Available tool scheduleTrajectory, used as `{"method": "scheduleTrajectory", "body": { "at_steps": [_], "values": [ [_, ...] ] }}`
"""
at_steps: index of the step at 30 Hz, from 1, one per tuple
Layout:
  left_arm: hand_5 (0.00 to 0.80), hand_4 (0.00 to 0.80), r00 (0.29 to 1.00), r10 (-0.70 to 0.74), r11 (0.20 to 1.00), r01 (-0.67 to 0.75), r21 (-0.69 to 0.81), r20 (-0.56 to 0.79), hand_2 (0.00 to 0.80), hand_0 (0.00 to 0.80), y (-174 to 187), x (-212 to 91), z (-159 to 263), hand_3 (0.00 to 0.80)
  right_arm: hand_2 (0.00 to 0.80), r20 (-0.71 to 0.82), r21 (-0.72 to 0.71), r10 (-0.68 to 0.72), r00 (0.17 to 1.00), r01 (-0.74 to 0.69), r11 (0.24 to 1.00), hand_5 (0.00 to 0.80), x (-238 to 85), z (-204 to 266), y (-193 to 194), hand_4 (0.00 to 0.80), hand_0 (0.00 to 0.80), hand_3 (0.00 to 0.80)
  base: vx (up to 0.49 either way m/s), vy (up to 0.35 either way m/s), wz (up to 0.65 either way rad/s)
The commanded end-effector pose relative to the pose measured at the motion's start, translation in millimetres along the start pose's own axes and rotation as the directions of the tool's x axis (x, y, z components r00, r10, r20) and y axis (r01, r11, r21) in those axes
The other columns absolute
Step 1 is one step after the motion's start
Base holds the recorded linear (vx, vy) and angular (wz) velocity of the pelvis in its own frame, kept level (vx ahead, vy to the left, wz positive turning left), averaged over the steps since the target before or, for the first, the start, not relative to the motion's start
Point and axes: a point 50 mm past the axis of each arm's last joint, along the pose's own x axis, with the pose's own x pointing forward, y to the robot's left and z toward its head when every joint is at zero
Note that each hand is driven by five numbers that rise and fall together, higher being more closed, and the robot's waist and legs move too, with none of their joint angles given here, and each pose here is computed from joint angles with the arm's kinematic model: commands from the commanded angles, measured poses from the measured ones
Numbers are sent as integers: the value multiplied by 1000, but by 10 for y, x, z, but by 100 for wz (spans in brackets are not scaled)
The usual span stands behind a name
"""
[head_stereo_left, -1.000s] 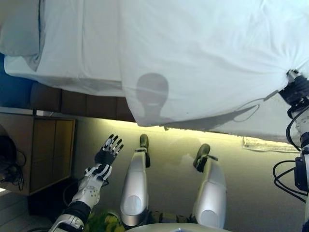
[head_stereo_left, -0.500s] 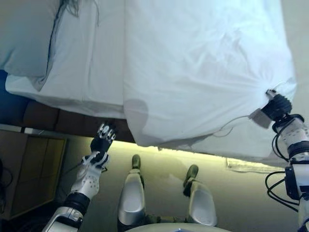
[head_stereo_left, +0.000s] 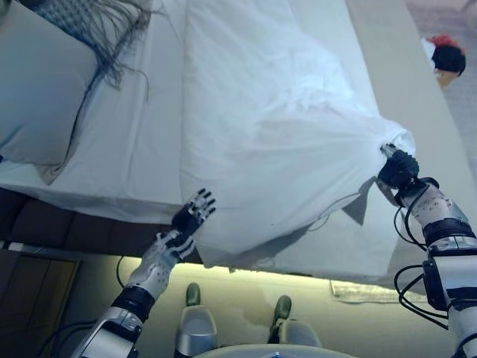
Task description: Make the bed neatly
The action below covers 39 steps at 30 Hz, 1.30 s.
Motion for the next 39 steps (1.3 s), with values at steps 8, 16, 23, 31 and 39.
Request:
{"method": "scheduleTrajectory", "body": {
  "at_steps": [8, 16, 23, 31, 39],
  "values": [
    [0, 0, 913, -296, 608, -47, -792, -282, 0, 0, -411, -104, -1033, 0, 800, 76, 24, 136, 988, -138, 990, 800, 132, 22, 378, 800, 800, 800, 59, -153, -2],
    [0, 0, 858, -204, 515, -316, -797, -472, 0, 0, -348, -265, -1299, 0, 800, 88, 57, 158, 984, -163, 985, 800, 155, -136, 483, 800, 800, 800, -17, -109, -2],
    [0, 0, 884, -92, 481, -363, -798, -458, 0, 0, -192, -230, -1189, 0, 800, 138, 95, 215, 967, -229, 969, 800, 171, -150, 662, 800, 800, 800, -49, -104, -6],
    [0, 0, 961, 16, 448, -255, -857, -278, 0, 0, -123, 55, -721, 0, 800, 79, 97, 248, 966, -255, 962, 800, 115, -362, 668, 800, 800, 800, 11, -87, -4],
    [0, 0, 996, 77, 390, -65, -918, -38, 0, 0, -142, 253, -283, 0, 800, 21, 107, 211, 977, -212, 972, 800, 15, -595, 492, 800, 800, 800, 51, -48, -7]
  ]
}}
